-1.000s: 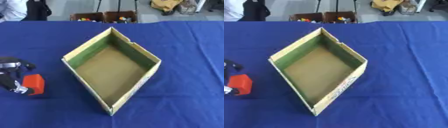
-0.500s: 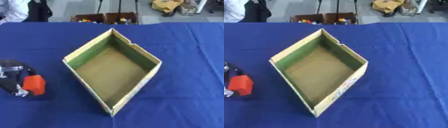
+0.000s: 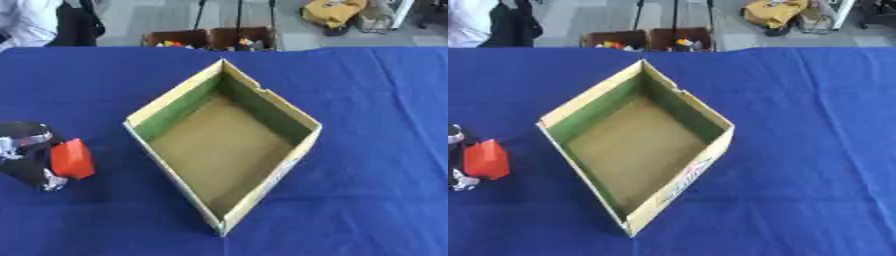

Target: Pick up objects on the table and place them in the box.

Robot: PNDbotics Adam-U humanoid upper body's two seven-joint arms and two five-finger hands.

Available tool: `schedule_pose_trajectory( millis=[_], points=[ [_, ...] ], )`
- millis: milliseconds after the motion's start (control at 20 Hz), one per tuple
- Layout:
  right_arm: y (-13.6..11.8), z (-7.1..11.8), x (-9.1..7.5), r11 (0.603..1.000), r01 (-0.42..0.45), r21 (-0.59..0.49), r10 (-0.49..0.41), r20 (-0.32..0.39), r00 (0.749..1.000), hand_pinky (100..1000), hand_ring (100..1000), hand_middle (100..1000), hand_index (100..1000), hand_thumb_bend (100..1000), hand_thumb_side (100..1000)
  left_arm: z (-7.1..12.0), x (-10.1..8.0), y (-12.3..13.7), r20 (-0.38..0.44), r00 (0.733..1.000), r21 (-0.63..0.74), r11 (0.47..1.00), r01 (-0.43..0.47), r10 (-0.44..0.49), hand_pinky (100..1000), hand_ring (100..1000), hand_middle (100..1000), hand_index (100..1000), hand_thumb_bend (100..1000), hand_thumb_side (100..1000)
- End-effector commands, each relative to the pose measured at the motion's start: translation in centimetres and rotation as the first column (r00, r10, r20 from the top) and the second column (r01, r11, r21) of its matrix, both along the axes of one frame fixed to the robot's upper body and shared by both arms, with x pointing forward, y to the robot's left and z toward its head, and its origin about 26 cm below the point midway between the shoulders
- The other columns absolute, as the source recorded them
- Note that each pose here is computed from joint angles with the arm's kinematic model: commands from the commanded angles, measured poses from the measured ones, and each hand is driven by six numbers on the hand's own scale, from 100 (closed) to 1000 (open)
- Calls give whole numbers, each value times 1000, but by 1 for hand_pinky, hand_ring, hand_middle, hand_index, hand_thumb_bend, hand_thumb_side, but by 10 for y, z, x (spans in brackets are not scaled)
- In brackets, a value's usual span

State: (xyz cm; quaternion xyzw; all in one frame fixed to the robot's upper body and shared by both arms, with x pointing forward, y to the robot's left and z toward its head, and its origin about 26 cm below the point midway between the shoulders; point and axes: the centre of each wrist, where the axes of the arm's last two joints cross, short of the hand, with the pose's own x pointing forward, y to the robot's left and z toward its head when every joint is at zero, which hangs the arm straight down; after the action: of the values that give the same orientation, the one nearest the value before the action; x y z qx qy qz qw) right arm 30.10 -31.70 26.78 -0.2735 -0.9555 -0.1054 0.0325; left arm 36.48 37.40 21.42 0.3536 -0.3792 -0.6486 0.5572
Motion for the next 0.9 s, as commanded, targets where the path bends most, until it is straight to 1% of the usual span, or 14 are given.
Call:
schedule_pose_trajectory(
  millis=[50,200,250,450,500,550,700,800,900],
  points=[
    [-2,8,-4,1000,0,0,0,33,999,757,702,754,731,100,660,1,-1,4,18,1000,21,1000,-22,21,282,525,586,675,239,486],
    [-2,8,-4,1000,3,2,-3,31,1000,758,702,755,732,100,658,6,-1,3,52,998,25,999,-29,28,266,515,575,664,110,498],
    [-2,8,-4,1000,2,2,-2,31,1000,757,703,755,732,100,658,8,-2,3,67,997,32,999,-32,30,266,515,575,664,101,498],
    [-2,8,-4,1000,2,2,-2,32,999,757,703,754,732,100,658,19,-3,2,113,993,57,998,-34,28,247,501,573,663,100,482],
    [-2,8,-4,1000,2,2,-2,32,999,757,703,755,733,100,659,23,-4,1,122,992,58,998,-34,27,242,498,578,666,100,495],
    [-2,8,-4,1000,2,2,-3,32,999,757,703,755,733,100,657,26,-4,1,130,991,57,998,-34,26,237,495,576,664,100,469],
    [-2,8,-5,1000,5,3,-5,31,999,757,703,754,733,100,656,36,-8,-1,154,988,50,998,-30,22,227,489,571,661,100,468],
    [-2,8,-5,1000,5,3,-5,32,999,757,703,754,733,100,656,44,-10,-4,174,985,41,999,-25,18,214,479,559,650,100,483],
    [-2,7,-5,1000,5,3,-5,31,1000,757,703,754,733,100,655,51,-13,-7,195,981,34,999,-16,9,210,477,552,642,100,473]
  ],
)
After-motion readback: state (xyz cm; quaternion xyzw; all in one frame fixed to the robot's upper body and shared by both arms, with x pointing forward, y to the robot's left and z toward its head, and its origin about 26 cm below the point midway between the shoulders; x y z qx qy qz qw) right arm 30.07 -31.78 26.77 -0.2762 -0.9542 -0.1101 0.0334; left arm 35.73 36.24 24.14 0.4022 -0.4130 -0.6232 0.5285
